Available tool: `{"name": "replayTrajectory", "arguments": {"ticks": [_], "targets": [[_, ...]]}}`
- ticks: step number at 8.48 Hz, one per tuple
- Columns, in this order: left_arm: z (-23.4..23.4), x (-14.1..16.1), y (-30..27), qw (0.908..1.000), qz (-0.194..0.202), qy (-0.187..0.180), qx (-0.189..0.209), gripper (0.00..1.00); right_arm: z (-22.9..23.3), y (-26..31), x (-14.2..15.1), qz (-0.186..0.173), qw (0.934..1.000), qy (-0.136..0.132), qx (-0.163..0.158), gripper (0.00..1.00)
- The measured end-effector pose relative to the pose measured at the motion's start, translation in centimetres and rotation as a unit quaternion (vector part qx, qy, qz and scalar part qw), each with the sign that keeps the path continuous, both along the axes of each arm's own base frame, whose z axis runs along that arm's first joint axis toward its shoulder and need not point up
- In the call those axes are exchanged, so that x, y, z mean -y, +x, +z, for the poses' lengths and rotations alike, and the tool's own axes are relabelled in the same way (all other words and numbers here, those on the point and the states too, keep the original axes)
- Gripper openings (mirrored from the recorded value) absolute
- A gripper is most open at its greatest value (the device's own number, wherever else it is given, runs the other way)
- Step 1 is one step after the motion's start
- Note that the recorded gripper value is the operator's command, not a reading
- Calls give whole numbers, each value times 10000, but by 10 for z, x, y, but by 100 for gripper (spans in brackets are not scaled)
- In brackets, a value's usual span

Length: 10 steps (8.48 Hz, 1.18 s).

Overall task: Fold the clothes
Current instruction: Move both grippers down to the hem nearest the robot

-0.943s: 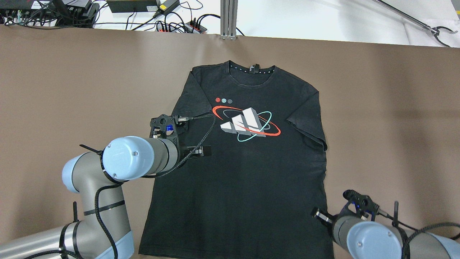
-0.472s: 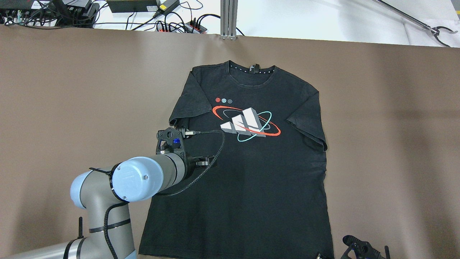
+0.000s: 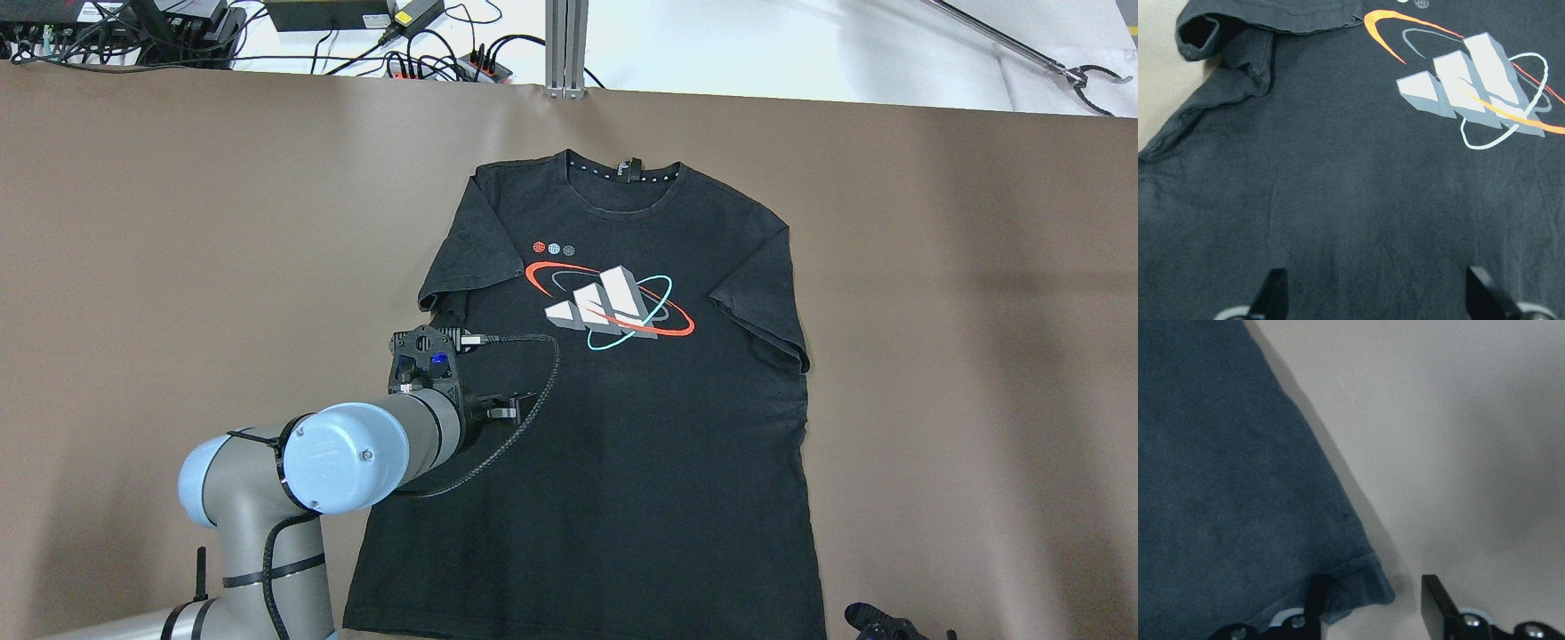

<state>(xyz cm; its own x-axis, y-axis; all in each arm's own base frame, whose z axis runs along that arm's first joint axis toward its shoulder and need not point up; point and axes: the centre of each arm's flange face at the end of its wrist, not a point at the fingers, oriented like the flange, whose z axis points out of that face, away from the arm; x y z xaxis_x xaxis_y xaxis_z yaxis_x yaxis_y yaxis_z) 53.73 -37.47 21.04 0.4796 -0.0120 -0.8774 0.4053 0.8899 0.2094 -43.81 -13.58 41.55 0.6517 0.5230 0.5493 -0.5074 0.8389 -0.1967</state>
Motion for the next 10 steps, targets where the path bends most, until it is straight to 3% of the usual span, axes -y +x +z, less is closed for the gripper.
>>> {"name": "replayTrajectory", "arguments": {"ticks": [5,7,8,10], "targets": [[11,-1,1,9999,-69,-15,91,94,-18,21,1,-33,10000,28,27,0],[28,-8,-1,9992,-206,-353,16,94,-26,27,1,-47,10000,24,26,0],[41,-26,-4,9981,-268,-562,-39,93,-30,29,0,-60,10000,9,26,0],[71,-93,-17,9971,-298,-705,25,91,-34,30,0,-80,10000,-7,46,0]]}}
